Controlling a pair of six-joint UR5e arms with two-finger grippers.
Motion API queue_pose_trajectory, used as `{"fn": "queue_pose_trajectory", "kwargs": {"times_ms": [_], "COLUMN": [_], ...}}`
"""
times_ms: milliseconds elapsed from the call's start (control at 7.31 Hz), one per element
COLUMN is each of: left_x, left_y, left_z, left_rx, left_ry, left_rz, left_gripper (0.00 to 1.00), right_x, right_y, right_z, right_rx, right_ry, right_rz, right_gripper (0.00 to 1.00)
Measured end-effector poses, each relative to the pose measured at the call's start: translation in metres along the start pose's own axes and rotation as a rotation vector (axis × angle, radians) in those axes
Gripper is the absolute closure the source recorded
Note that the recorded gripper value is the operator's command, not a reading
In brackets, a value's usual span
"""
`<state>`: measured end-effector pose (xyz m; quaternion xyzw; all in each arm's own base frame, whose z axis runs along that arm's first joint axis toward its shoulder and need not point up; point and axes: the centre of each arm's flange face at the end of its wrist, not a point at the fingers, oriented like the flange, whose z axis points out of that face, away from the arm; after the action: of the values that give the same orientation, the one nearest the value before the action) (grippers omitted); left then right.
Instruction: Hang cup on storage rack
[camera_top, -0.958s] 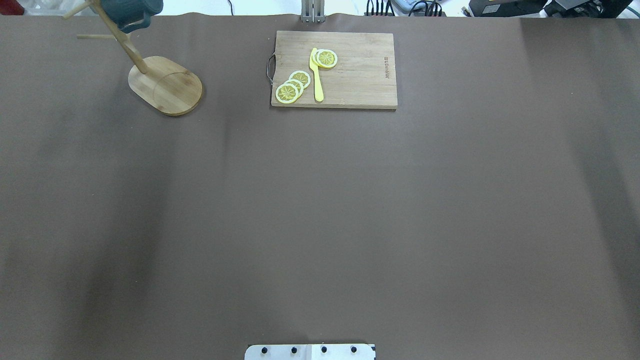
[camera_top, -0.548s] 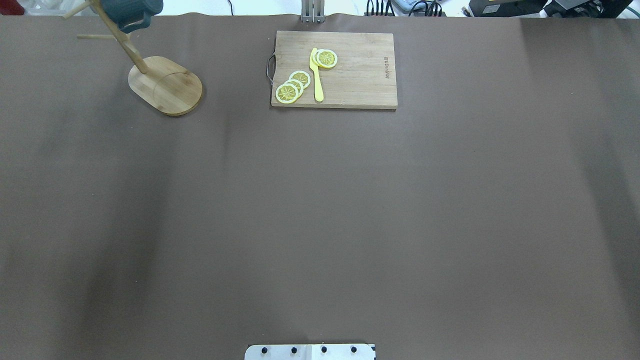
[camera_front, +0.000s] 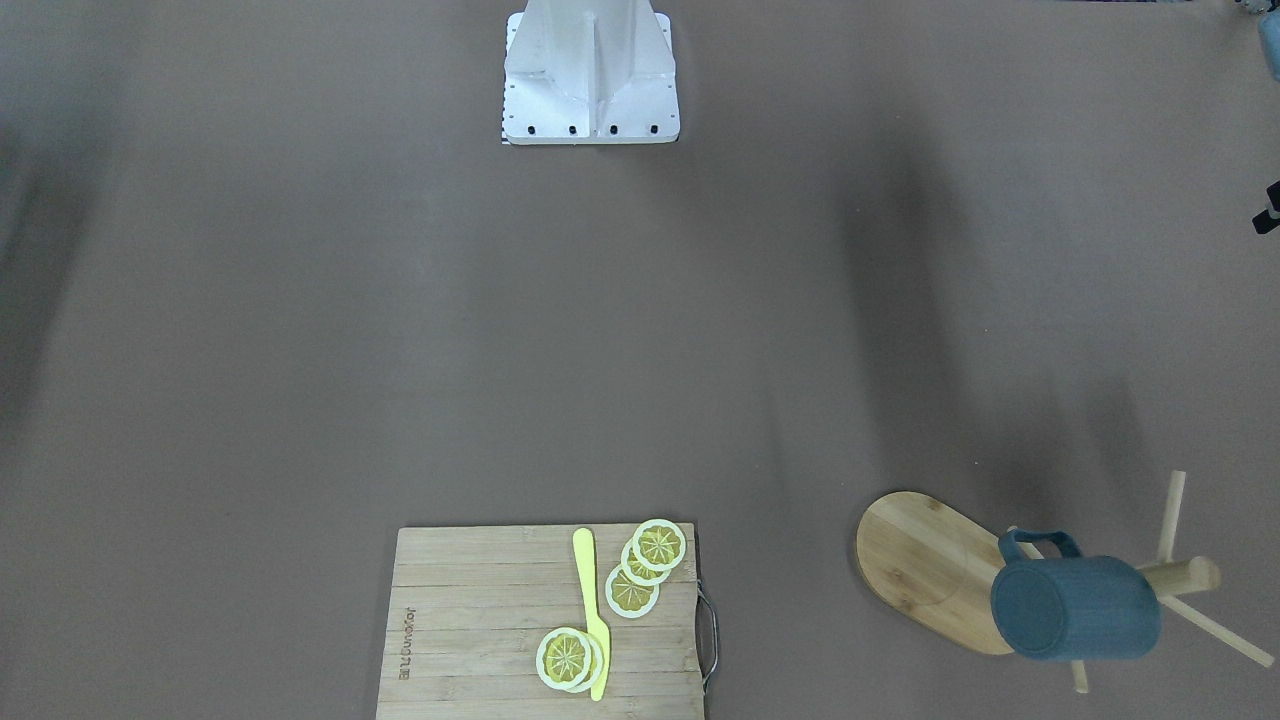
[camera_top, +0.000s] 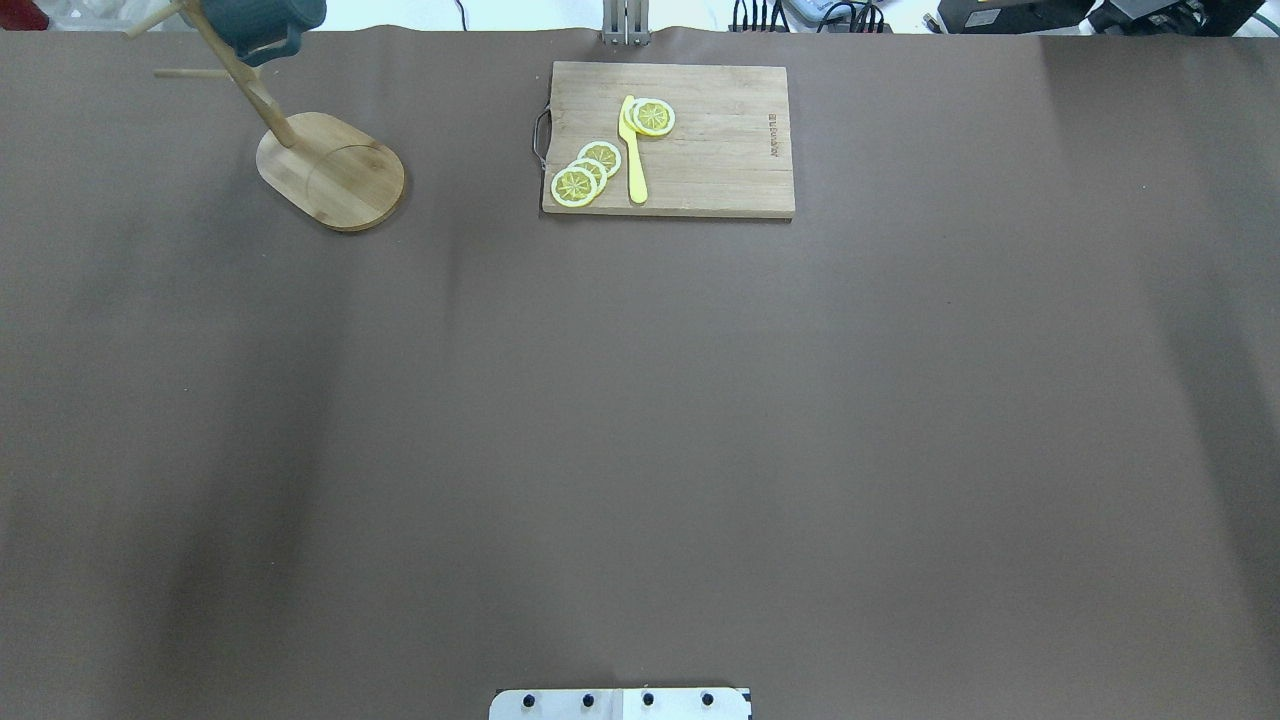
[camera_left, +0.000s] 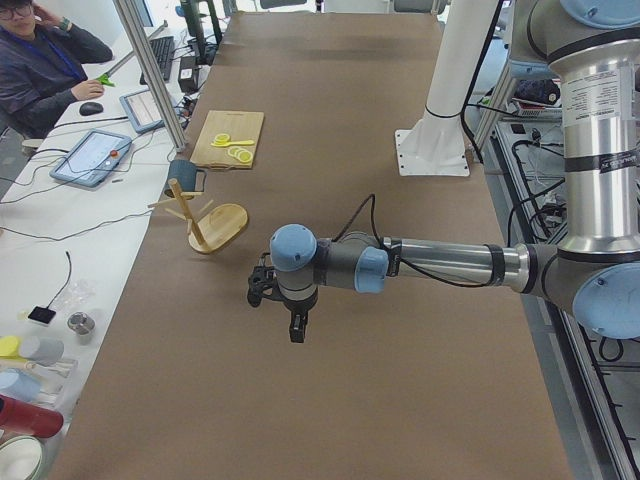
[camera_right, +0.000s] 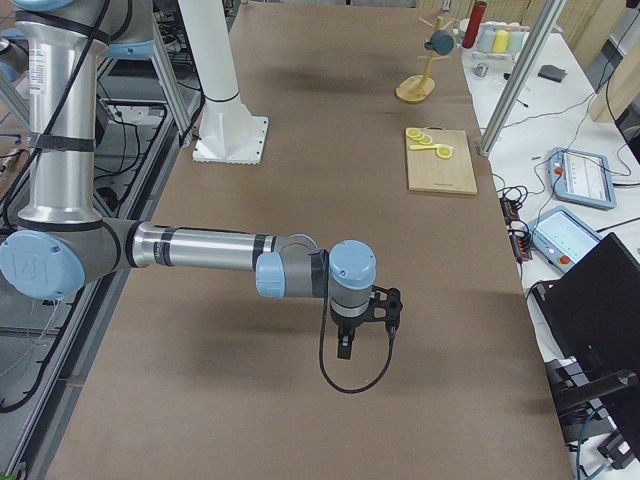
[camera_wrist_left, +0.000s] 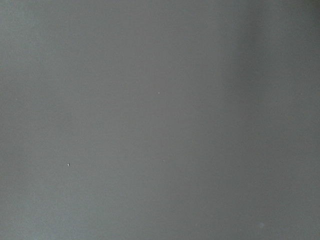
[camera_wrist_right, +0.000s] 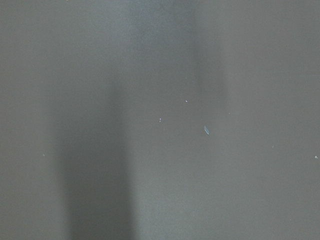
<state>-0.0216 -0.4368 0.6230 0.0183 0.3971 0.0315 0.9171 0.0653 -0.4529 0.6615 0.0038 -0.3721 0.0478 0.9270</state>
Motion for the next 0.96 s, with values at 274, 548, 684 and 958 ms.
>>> {"fn": "queue_pose_trajectory", "kwargs": {"times_ms": [274,548,684,958], "left_x": [-0.0001,-0.0002,0.0002,0.002], "left_y": [0.0001,0.0005,0.0011,0.0071], "left_z": [-0.0005,-0.0009,-0.0014,-0.0035], "left_rx": [0.001,0.001,0.002,0.004], "left_ry": [-0.001,-0.001,0.0,-0.001], "left_rz": [0.0,-0.001,0.0,0.001], "left_gripper": [0.01,0.01,0.01,0.01], "right_x": [0.0013,0.0028,0.0031,0.0036], "right_y": [0.0014,0.0034,0.0039,0.0044], "right_z": [0.0015,0.0028,0.0031,0.0035], "right_rx": [-0.004,-0.007,-0.007,-0.008], "right_ry": [0.0,-0.001,-0.001,0.0], "right_rz": [0.003,0.006,0.006,0.007], "right_gripper": [0.0,0.0,0.0,0.0]}}
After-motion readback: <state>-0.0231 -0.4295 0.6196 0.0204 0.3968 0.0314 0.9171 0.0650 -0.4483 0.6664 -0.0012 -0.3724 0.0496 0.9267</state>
